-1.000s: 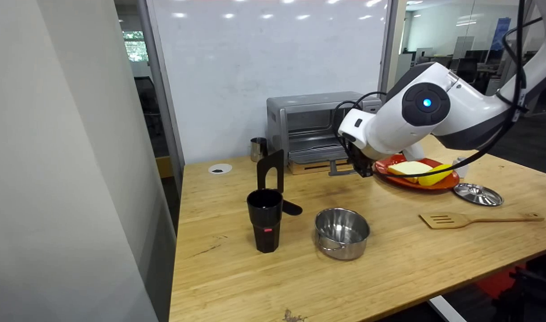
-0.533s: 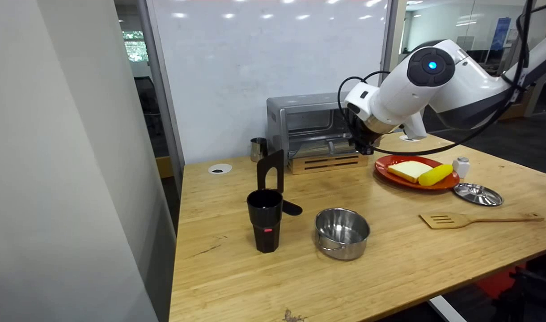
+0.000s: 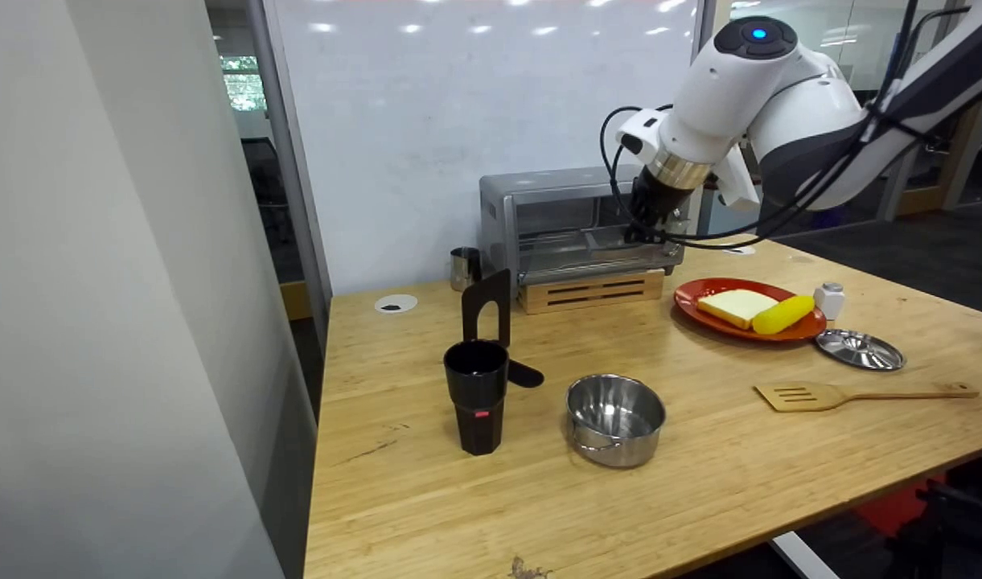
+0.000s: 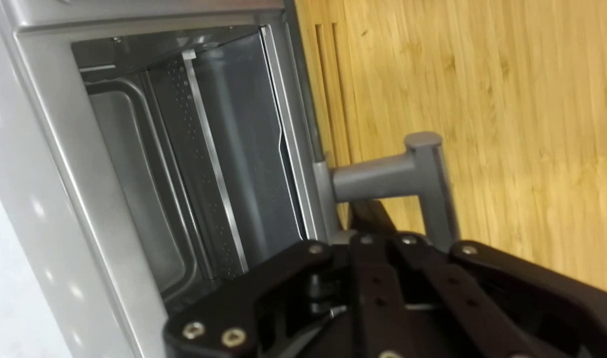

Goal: Move the silver pot and the red plate away from the microwave, and close the microwave door.

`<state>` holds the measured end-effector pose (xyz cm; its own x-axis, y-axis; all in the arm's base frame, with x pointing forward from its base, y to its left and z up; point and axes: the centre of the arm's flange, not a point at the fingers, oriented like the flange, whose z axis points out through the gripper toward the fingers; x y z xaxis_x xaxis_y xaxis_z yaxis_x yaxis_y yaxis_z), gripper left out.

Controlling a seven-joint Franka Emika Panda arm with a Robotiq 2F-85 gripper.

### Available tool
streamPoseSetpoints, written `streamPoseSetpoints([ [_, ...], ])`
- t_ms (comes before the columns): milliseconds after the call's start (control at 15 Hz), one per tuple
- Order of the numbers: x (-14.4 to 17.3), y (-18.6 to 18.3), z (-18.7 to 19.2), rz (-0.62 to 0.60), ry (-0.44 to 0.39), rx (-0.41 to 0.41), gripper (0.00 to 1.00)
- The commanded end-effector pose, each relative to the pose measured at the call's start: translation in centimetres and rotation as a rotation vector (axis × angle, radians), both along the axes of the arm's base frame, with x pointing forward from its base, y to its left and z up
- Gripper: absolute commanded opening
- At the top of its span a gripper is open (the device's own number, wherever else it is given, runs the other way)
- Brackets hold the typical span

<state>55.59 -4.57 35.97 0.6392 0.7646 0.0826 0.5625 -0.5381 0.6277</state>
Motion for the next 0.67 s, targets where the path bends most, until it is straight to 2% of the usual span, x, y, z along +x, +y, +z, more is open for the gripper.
streamPoseSetpoints([
  [0, 2.3, -1.0, 4.0, 0.007, 0.046, 0.032, 0.0],
  [600, 5.5, -3.9, 9.9, -0.035, 0.071, 0.057, 0.0],
])
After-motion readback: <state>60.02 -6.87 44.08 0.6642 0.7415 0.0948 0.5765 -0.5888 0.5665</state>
